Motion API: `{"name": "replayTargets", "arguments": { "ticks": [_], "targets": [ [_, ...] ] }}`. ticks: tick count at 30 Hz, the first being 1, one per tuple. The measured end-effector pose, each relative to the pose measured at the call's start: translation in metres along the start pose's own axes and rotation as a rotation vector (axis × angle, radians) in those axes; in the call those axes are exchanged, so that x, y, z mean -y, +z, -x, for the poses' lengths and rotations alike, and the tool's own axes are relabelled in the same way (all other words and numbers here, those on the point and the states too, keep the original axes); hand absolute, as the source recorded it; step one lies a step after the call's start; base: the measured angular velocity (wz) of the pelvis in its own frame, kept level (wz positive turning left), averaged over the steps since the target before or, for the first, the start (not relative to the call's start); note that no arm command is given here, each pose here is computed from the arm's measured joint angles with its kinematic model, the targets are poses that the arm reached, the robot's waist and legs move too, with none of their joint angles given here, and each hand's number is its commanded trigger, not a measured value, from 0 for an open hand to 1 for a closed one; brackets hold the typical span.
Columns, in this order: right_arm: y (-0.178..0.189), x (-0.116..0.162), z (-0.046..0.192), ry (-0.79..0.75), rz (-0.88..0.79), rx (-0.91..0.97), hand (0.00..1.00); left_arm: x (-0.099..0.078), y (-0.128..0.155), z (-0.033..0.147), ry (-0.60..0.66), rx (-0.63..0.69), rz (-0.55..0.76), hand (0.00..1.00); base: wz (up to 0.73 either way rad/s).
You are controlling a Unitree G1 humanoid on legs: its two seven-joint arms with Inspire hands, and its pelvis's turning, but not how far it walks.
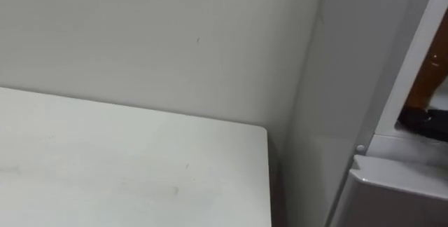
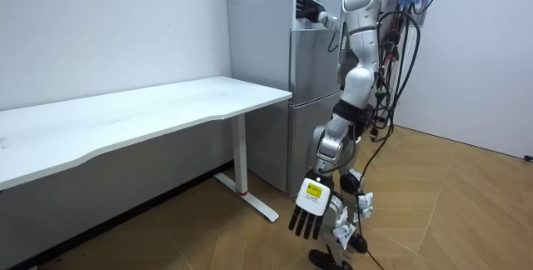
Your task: Put the bottle in the upper fridge
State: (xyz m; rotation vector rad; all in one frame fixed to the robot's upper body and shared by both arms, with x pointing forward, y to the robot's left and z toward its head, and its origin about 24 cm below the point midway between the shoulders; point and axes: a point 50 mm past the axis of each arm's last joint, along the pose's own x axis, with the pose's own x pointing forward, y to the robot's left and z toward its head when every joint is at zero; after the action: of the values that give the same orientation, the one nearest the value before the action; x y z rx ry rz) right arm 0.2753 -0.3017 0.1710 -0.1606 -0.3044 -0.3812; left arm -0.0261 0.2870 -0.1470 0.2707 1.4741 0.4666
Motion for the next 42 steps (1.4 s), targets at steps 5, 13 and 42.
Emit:
{"name": "replayTargets", "arguments": {
  "ticks": [5,13,42],
  "targets": [
    [-0.001,-0.005,0.013,0.006,0.011,0.007,0.00,0.001,-0.008,0.001,-0.002,-0.010,0.001,0.00,-0.05],
    [0.005,-0.013,0.023,0.003,-0.026,0.025,0.00,0.009,-0.010,0.003,-0.021,-0.007,0.003,0.00,-0.05],
    [0.029,0.003,0.068,-0.327,0.157,0.283,0.00,0.024,-0.024,0.006,-0.049,0.001,-0.005,0.00,-0.05]
  ]
}}
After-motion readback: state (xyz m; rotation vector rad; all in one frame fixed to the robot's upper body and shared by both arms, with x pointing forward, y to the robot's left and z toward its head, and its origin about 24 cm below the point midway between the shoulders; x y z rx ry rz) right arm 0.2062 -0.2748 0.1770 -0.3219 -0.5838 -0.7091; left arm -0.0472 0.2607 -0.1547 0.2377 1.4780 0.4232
